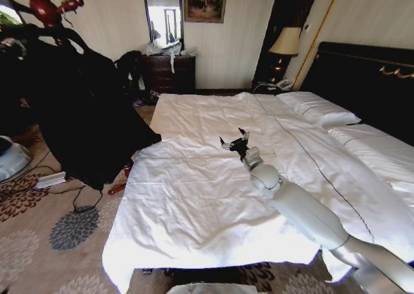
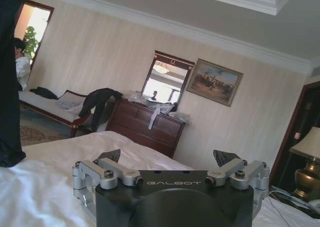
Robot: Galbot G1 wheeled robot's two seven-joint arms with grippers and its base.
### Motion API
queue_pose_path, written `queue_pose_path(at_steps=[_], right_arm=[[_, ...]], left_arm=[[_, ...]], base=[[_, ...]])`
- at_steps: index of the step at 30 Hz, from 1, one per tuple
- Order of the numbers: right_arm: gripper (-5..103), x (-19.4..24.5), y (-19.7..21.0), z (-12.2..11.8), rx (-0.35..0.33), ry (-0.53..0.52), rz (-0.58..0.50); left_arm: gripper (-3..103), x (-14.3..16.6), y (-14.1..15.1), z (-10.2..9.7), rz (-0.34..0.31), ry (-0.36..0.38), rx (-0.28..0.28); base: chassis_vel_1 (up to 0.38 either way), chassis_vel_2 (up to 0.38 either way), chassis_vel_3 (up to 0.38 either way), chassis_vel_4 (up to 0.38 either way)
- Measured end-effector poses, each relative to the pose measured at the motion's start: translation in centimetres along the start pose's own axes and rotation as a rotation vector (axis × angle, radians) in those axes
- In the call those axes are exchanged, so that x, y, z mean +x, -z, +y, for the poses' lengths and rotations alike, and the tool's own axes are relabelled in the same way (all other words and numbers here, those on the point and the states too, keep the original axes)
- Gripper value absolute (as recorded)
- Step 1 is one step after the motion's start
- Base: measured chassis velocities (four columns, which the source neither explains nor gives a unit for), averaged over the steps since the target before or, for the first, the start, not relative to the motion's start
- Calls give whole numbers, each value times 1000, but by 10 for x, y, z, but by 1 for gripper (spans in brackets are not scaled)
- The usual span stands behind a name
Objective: Pick up the clothes from the bed and hang them on the clothes hanger.
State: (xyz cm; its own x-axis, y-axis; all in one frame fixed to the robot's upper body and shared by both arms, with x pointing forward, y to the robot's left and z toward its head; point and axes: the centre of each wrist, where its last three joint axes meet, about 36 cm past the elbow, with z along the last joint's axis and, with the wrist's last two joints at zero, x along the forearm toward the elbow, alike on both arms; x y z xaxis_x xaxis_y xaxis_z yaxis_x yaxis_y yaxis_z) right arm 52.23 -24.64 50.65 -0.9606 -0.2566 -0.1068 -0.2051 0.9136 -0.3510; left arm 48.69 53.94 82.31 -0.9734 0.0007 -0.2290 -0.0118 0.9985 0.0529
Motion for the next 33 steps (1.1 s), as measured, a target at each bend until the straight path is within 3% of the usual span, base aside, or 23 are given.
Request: queue_pose_path(at_steps=[4,7,9,10,11,13,14,17,20,25,26,28,30,31,33], right_arm=[[100,4,-2,-9,-7,-26,-1],[100,7,-4,-14,-23,-49,0],[100,11,-6,-17,-71,-74,-14],[100,11,-6,-17,-71,-74,-14],[100,12,-5,-18,-94,-84,-25],[100,14,0,-23,-160,-120,-57],[100,14,0,-23,-160,-120,-57],[100,24,4,-34,-288,-201,-75],[100,36,-3,-39,-319,-240,-52],[100,74,-16,-54,-325,-319,7],[100,74,-16,-54,-325,-319,7],[100,88,-18,-61,-321,-347,18],[100,105,-20,-65,-320,-371,31],[100,105,-20,-65,-320,-371,31],[100,118,-20,-67,-321,-392,39]], left_arm=[[6,4,-4,-7,0,17,-21],[16,9,-7,-16,-14,20,-58],[27,14,-8,-26,-36,11,-83],[27,14,-8,-26,-36,11,-83],[27,16,-9,-30,-41,5,-87],[38,20,-14,-39,-49,-14,-96],[38,20,-14,-39,-49,-14,-96],[54,25,-31,-64,-45,-44,-139],[65,26,-40,-74,-34,-48,-153],[86,31,-67,-97,83,-56,-222],[86,31,-67,-97,83,-56,-222],[91,38,-78,-113,158,-68,-243],[98,45,-87,-133,242,-103,-202],[98,45,-87,-133,242,-103,-202],[100,50,-95,-147,303,-136,-153]], base=[[0,0,0,0],[0,0,0,0],[0,0,0,0],[0,0,0,0],[0,0,0,0],[0,0,0,0],[0,0,0,0],[0,0,0,0],[0,0,0,0],[0,0,0,0],[0,0,0,0],[0,0,0,0],[0,0,0,0],[0,0,0,0],[0,0,0,0]])
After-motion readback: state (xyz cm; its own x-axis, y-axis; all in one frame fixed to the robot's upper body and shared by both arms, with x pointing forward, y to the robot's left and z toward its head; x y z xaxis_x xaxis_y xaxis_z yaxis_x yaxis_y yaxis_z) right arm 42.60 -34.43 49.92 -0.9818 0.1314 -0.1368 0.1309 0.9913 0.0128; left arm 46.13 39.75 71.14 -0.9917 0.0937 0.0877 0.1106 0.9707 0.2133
